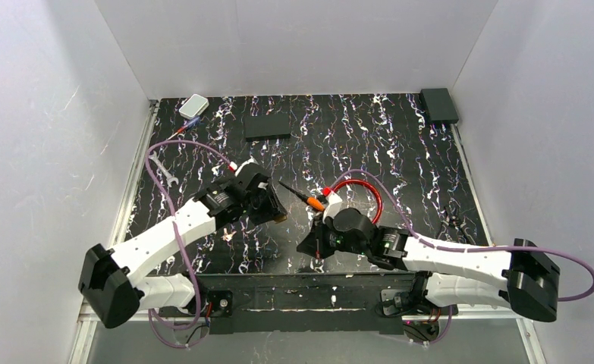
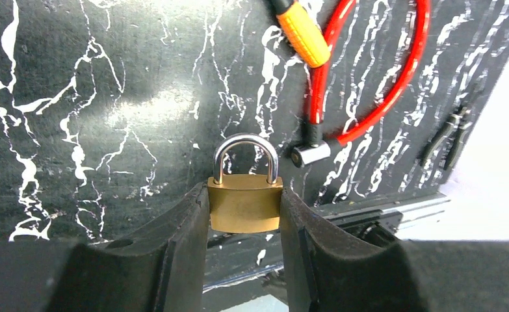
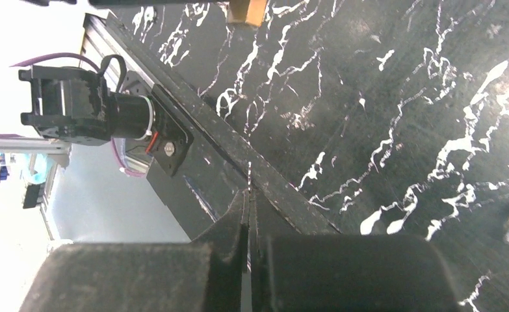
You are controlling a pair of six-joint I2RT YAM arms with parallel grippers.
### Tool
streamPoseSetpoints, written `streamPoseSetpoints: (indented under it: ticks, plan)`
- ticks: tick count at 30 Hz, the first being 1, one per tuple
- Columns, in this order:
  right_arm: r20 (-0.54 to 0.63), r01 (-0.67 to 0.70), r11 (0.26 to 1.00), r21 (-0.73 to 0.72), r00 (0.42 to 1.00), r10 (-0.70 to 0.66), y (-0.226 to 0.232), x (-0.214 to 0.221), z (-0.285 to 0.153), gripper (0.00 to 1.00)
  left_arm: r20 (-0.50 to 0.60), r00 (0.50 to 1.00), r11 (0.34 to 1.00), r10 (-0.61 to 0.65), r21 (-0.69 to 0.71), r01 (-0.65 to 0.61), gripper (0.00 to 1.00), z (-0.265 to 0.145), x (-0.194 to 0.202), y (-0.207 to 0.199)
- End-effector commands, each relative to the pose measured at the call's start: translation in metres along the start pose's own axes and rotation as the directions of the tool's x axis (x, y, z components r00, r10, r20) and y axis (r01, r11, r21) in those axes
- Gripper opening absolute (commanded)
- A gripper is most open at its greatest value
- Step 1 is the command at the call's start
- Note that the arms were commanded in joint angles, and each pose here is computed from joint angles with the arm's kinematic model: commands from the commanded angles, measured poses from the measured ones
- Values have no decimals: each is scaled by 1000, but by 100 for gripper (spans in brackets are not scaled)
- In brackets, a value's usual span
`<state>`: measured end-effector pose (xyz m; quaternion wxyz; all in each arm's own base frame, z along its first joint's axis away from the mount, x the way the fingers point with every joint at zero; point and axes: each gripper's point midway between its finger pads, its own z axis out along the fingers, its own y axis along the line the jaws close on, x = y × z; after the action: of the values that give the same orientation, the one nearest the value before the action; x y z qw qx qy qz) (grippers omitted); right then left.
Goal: Unlock with the key
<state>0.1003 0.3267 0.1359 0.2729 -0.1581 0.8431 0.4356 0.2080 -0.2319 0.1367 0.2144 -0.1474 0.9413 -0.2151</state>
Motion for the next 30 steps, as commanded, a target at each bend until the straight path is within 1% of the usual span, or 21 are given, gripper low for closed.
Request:
streamPoseSetpoints:
  ticks: [1,14,30]
  plan:
    - [90,34,995,-89,996,-26,37,-35,6,1,26,999,998,-29,59,27,0,-23,-3,-4]
    - [130,98,992,-77,988,-88,55,-62,25,1,46,997,989,-57,138,50,0,-48,-3,-8]
    - [166,130,986,-100,980,-112,66,-74,29,1,47,996,983,-79,172,70,0,-54,-2,-10]
